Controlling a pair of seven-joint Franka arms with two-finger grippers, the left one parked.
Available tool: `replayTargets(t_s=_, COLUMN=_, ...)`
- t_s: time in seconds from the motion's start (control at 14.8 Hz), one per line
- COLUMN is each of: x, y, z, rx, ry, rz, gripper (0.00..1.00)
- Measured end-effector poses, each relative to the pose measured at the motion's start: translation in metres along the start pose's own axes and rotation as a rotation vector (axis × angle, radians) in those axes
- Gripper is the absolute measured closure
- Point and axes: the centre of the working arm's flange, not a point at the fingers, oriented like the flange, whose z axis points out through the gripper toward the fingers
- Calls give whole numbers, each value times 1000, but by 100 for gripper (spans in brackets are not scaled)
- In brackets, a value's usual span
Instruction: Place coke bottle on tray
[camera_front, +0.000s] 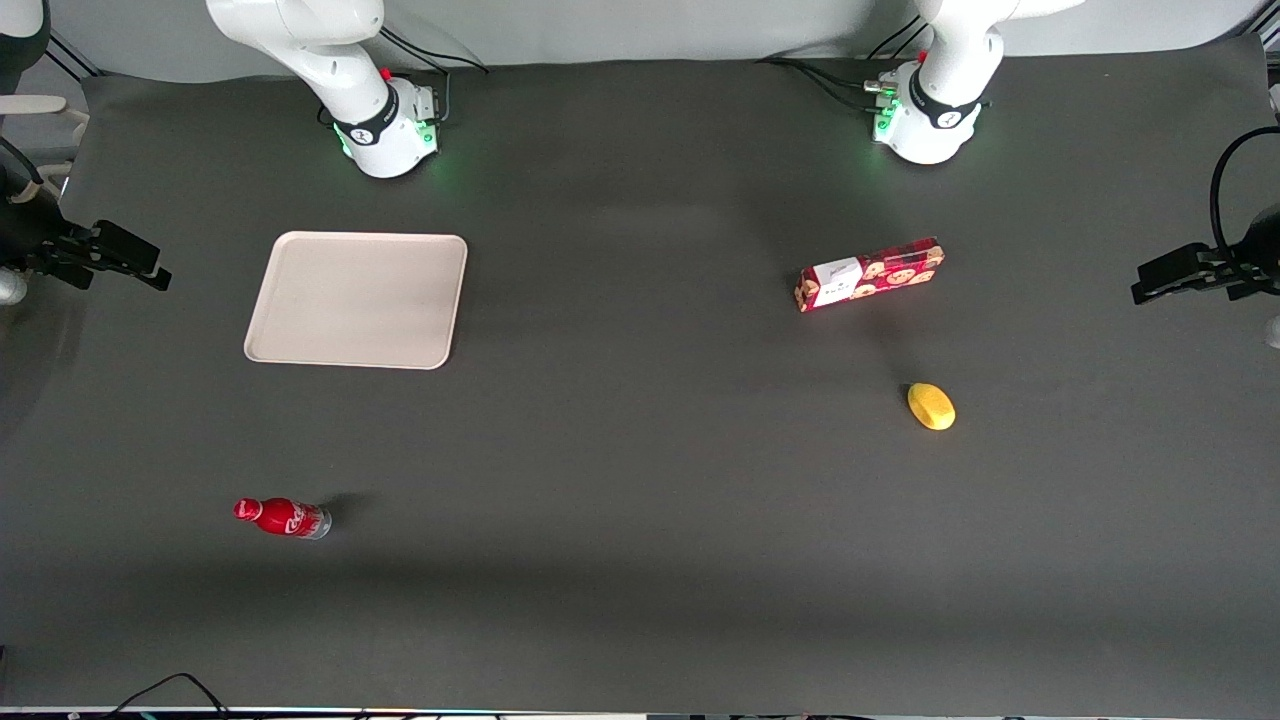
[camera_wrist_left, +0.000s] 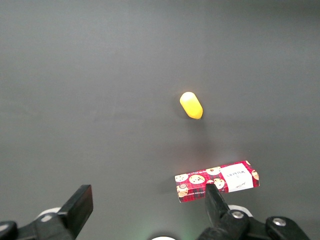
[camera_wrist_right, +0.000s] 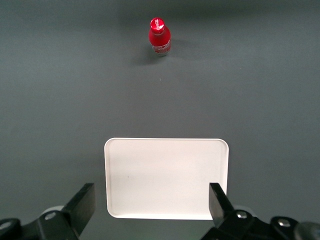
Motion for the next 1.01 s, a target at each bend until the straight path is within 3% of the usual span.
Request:
replayTargets(t_s=0.54, x=6, y=-1, z=-2, rx=-1, ry=9, rz=-1, gripper=0)
replayTargets(t_s=1.01, x=64, y=0, z=36, rx=-13, ry=-16, rz=-32, gripper=0)
